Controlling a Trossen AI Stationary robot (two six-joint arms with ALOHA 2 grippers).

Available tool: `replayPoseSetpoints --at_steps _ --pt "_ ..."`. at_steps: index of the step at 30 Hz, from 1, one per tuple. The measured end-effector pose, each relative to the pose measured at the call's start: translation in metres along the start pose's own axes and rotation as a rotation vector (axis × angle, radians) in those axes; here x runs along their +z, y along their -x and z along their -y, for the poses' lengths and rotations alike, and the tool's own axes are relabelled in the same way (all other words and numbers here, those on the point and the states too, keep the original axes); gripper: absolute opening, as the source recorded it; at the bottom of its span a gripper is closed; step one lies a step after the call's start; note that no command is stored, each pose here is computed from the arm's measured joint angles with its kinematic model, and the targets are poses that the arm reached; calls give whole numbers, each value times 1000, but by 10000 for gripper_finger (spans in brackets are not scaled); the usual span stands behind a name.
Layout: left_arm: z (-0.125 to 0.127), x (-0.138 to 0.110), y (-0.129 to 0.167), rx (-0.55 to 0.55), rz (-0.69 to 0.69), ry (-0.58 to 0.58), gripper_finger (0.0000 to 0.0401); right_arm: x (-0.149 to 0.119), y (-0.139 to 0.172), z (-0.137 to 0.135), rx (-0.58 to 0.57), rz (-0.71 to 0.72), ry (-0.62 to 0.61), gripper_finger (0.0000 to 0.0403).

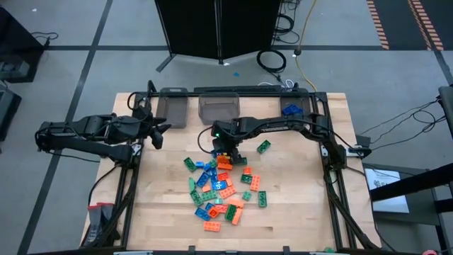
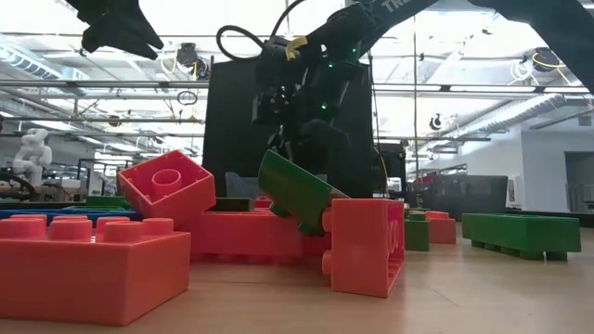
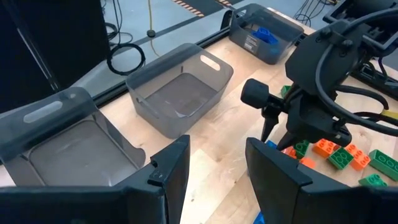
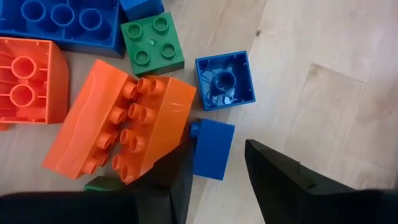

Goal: Sort blocks
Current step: Put the blue game piece into the right black bin

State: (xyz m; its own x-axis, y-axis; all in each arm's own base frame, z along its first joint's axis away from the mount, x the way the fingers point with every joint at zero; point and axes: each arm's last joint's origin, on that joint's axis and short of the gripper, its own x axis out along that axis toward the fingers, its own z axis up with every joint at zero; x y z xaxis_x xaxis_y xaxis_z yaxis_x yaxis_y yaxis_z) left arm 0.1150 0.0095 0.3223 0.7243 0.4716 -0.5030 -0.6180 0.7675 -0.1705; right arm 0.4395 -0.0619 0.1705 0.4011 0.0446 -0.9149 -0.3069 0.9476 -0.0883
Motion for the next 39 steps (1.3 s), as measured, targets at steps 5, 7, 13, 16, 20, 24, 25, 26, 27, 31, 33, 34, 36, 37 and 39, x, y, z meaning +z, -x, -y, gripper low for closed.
replayPoseSetpoints --at_steps 5,7,13,16,20,24,25,26,27,31,33,34,36,37,39 --pt "0 0 0 0 0 0 160 2 0 1 -9 20 -31 146" --pt "0 0 0 0 0 0 160 2 0 2 -11 31 -49 151" --pt "0 0 0 0 0 0 160 2 -2 2 -1 36 -76 164" --pt "0 0 0 0 0 0 160 0 -13 1 75 37 -123 169" --pt "0 0 0 0 0 0 160 -6 -27 -1 113 0 -173 182" --pt "0 0 0 2 -2 -1 160 -5 -28 -2 97 -9 -171 194" --pt "0 0 0 3 -3 -3 160 -5 -28 -2 71 -16 -169 193" --pt "0 -1 0 3 -4 -3 160 -5 -28 -2 45 -26 -167 191" --pt "0 -1 0 4 -4 -3 160 -5 -28 -2 29 -34 -166 187" --pt "0 -1 0 4 -4 -3 160 -5 -27 -2 18 -33 -160 150" --pt "0 -1 0 4 -4 -3 160 -5 -27 -2 14 -35 -160 126" --pt "0 -1 0 4 -4 -3 160 -5 -27 -2 14 -35 -160 112" --pt "0 -1 0 4 -4 -3 160 -5 -27 -1 14 -34 -161 84" --pt "0 -1 0 4 -5 -3 160 -5 -27 -1 14 -34 -161 77" --pt "0 -1 0 4 -5 -3 160 -5 -26 -1 14 -35 -177 77"
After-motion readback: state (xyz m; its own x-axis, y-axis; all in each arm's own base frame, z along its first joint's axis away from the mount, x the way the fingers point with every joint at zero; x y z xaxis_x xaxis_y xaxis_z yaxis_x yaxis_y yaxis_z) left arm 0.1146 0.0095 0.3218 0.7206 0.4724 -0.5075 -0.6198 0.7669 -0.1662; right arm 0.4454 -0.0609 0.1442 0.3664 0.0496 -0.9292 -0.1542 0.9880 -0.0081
